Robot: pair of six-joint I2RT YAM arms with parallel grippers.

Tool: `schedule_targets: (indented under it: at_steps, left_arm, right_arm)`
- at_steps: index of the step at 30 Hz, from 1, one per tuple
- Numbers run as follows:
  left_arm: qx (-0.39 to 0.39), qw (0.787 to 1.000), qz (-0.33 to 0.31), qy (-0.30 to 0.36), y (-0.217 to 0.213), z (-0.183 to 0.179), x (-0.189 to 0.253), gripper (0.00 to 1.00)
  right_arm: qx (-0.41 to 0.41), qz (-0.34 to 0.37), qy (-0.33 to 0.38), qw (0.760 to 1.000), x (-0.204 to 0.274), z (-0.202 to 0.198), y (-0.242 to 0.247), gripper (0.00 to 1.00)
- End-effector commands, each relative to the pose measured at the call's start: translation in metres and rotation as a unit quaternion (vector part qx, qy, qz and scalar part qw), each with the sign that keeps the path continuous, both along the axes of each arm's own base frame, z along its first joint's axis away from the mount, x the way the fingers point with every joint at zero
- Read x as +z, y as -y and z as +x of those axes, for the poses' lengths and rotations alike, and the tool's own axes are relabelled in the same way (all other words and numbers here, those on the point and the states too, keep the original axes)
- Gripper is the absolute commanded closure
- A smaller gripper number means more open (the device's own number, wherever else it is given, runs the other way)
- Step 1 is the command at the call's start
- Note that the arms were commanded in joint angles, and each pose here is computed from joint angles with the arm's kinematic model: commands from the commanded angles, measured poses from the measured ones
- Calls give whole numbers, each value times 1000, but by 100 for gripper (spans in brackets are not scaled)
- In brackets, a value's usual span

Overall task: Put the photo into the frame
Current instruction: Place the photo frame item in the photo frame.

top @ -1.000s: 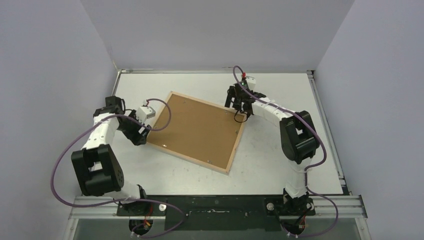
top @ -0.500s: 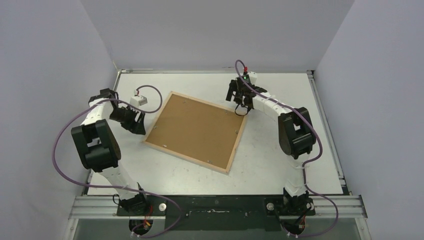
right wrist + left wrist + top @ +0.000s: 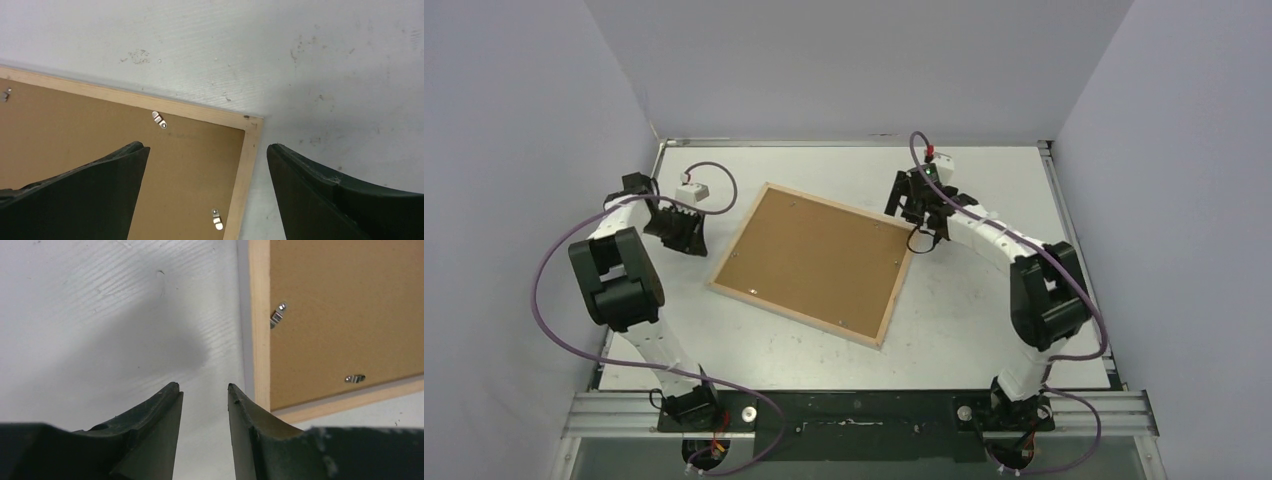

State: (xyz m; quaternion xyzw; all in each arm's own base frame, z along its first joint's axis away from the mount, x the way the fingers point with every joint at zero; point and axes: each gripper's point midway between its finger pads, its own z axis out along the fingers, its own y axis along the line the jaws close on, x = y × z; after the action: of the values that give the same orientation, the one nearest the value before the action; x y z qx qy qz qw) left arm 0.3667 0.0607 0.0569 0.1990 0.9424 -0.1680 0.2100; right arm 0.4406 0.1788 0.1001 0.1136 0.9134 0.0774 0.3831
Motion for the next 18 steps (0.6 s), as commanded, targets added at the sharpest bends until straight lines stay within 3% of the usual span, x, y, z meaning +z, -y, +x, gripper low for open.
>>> schedule_targets:
  at_steps: [1,9,14,18]
  left_arm:
    - [38,999,17,16,-5,19,-18,64]
    - [11,1000,16,-16,17,4,-44,67]
    - [2,999,-3,-36,29,-11,-49,69]
    - [-21,998,-31,-57,45,-33,-48,70]
  right_arm:
    - [-29,18,38,999,35,-19,15,10]
    - [-25,53,21,998,28,-66,16,19]
    - [2,60,37,998,44,-75,-12,23]
    - [32,67,38,997,48,-80,-43,32]
